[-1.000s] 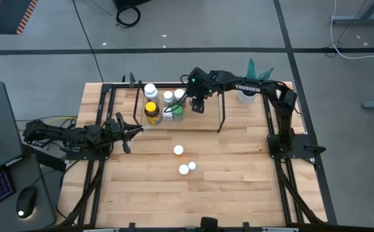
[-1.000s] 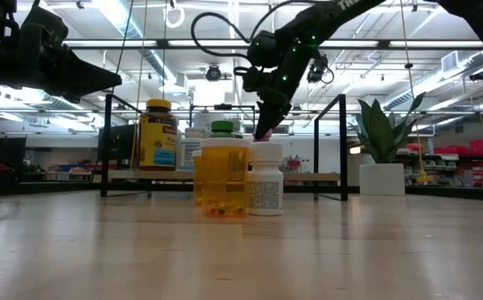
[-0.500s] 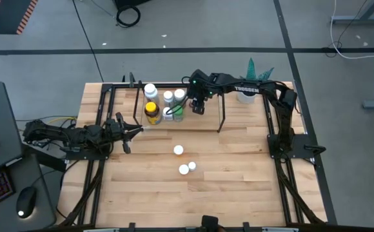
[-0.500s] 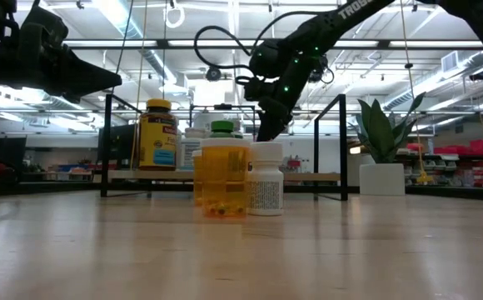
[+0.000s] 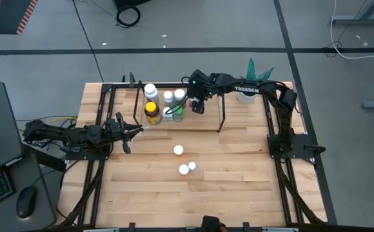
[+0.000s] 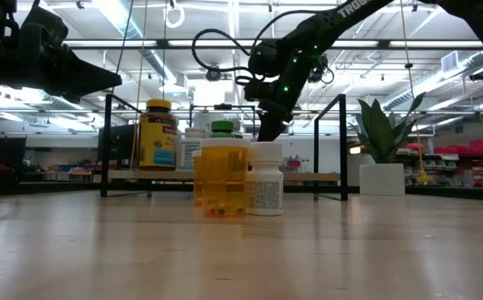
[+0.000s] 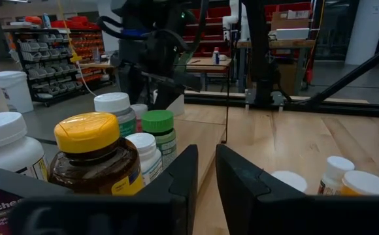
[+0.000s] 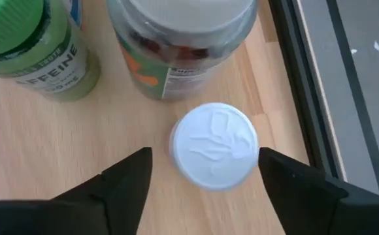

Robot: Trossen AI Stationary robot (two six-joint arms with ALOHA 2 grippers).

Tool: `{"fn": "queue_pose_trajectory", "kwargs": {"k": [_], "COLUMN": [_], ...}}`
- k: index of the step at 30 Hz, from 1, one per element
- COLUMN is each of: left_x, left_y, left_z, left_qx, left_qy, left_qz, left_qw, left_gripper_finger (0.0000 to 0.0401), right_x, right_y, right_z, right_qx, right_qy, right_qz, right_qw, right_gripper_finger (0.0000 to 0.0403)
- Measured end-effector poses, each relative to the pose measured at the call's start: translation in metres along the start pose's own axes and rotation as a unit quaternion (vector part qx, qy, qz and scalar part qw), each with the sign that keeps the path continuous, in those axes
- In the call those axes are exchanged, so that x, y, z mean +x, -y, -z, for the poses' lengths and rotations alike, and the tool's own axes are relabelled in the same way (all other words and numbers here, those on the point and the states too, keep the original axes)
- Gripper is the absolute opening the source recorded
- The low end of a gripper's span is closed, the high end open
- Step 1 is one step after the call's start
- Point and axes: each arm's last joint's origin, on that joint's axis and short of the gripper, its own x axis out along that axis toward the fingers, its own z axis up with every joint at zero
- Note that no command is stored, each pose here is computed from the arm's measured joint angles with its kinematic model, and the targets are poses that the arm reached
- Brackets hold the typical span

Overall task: Pick and place medicine bottles onto shelf by color
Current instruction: Put the pink pill bottle on the shelf, then put the white pill bottle on the shelf

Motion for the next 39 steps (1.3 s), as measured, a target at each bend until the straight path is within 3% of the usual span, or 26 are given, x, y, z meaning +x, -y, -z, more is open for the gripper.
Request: {"fn": "queue_pose_trajectory", "kwargs": {"k": [8, 18, 27, 39], "left_x": [0.0, 0.0, 0.0, 0.0], "left_y": [0.0, 0.0, 0.0, 0.0], "left_z": [0.0, 0.0, 0.0, 0.0], "left_qx": [0.0, 0.0, 0.0, 0.0], "left_qy": [0.0, 0.0, 0.0, 0.0], "left_qz": [0.0, 0.0, 0.0, 0.0], "left_qw": [1.0, 1.0, 1.0, 1.0], "left_gripper_finger": [0.0053, 0.0062, 0.0053, 0.0063], "right_x": [-0.024, -0.054, -0.069, -0.086], "right_y": [-0.007, -0.032, -0.097, -0.18], "right_z": [-0.013, -0.029, -0.041, -0.043], "right_qx": [-0.002, -0.002, -0.066, -0.109], "right_qy": [-0.037, -0.056, -0.039, 0.008], "right_qz": [0.021, 0.012, -0.026, -0.083], "right_qw": [0.999, 0.998, 0.997, 0.99], "right_gripper_finger": [0.0317, 0.0323, 0.0323, 0.0323]}}
